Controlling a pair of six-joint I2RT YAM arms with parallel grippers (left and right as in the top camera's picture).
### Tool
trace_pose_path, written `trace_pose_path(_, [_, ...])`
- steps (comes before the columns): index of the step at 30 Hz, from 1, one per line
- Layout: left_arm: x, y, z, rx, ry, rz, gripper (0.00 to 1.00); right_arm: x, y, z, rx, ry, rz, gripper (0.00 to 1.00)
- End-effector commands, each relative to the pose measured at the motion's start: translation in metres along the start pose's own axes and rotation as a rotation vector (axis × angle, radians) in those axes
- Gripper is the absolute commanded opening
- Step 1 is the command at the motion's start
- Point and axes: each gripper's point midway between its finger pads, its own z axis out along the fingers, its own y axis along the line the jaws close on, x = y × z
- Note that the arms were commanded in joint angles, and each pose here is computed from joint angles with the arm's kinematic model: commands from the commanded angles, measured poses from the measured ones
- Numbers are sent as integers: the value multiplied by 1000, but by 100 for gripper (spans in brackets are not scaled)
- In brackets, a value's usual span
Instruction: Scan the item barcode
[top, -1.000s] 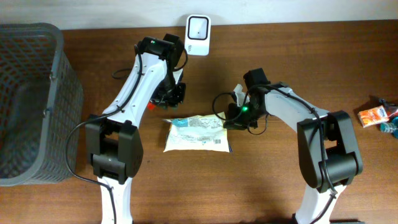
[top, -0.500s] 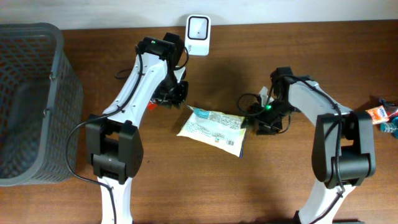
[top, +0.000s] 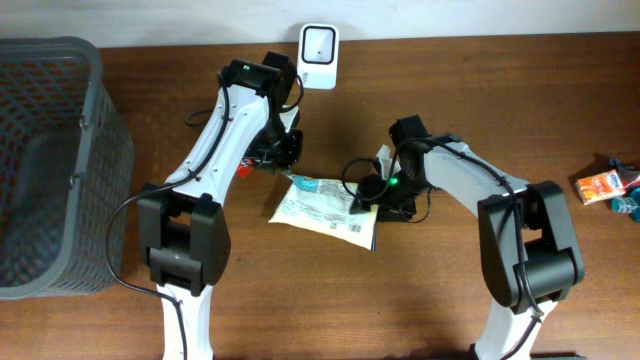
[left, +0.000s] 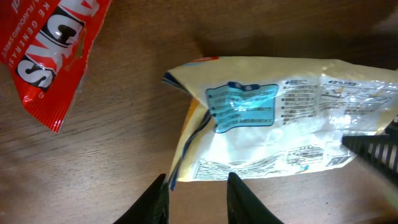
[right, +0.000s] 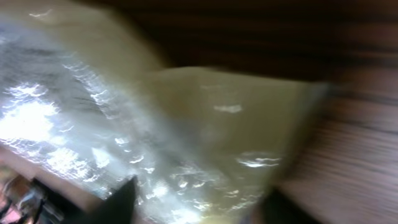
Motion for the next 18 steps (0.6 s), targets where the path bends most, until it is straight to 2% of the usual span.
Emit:
trace_pose_path(1, [3,-3,6,11,22,15,28,-3,-31,4,87,-10,84,4])
trace_pose_path(4, [3,-5,6,20,22,15,21,-13,-39,-2,77,-43,104,4])
trace_pose_path(5, [4,-11,6,55,29,15,15,-20,-45,-6,78,-68,114,4])
trace_pose_path(8, [9,-34,5,177,45,99,9,-33,-58,-16,71,-116,92,4])
trace_pose_path(12, [15,-63,6,276,51,196,9,-44,-74,-28,69,-153,44,4])
trace_pose_path(18, [2,-97,13,283,-30,293,5,-42,-76,-28,71,-147,34,4])
